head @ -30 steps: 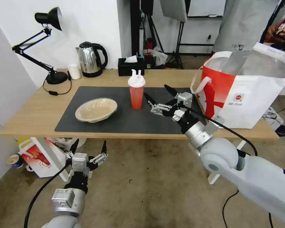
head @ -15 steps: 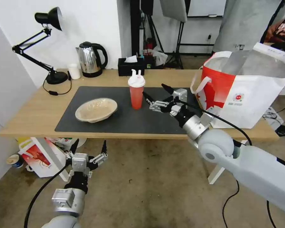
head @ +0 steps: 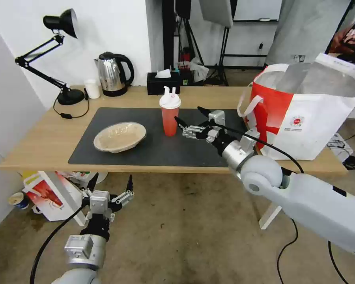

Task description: Pick up the trash from the table and place it into the takeout bag.

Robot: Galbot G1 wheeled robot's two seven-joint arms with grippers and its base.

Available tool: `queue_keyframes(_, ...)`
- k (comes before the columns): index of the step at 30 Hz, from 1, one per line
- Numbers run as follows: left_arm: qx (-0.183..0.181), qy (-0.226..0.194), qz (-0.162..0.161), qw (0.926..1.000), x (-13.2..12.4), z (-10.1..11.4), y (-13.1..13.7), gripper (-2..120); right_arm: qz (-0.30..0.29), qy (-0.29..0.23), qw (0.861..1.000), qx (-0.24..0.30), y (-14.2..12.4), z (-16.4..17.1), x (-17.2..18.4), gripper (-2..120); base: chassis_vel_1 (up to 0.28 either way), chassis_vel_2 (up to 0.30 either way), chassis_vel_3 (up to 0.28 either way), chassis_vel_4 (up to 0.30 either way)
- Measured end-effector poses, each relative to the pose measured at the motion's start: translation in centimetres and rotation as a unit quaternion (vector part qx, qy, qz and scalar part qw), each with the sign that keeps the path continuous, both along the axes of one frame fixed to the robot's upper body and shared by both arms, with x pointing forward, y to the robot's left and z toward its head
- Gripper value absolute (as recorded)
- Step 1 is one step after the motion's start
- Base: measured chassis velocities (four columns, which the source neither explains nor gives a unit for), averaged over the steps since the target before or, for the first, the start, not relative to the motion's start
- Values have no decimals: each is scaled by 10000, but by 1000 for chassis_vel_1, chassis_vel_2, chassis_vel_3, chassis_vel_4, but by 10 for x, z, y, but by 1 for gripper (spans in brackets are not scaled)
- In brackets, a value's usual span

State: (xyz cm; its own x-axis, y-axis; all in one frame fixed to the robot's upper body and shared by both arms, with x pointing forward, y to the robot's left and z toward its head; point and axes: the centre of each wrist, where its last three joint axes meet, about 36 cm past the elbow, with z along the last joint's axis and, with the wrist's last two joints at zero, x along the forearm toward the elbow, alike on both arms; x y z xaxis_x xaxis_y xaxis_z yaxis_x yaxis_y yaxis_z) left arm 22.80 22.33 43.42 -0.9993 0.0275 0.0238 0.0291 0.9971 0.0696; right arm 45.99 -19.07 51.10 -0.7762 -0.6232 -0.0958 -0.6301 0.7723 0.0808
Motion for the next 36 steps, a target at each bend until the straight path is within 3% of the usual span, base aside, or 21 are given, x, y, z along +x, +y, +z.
queue_keyframes(13,0,0,0,10000,0,0,0,100,48,349,9994,-24,11,-11,3,100,0,0,0,0)
queue_keyframes(36,0,0,0,10000,0,0,0,100,-94,345,9992,-185,22,-28,39,100,0,0,0,0)
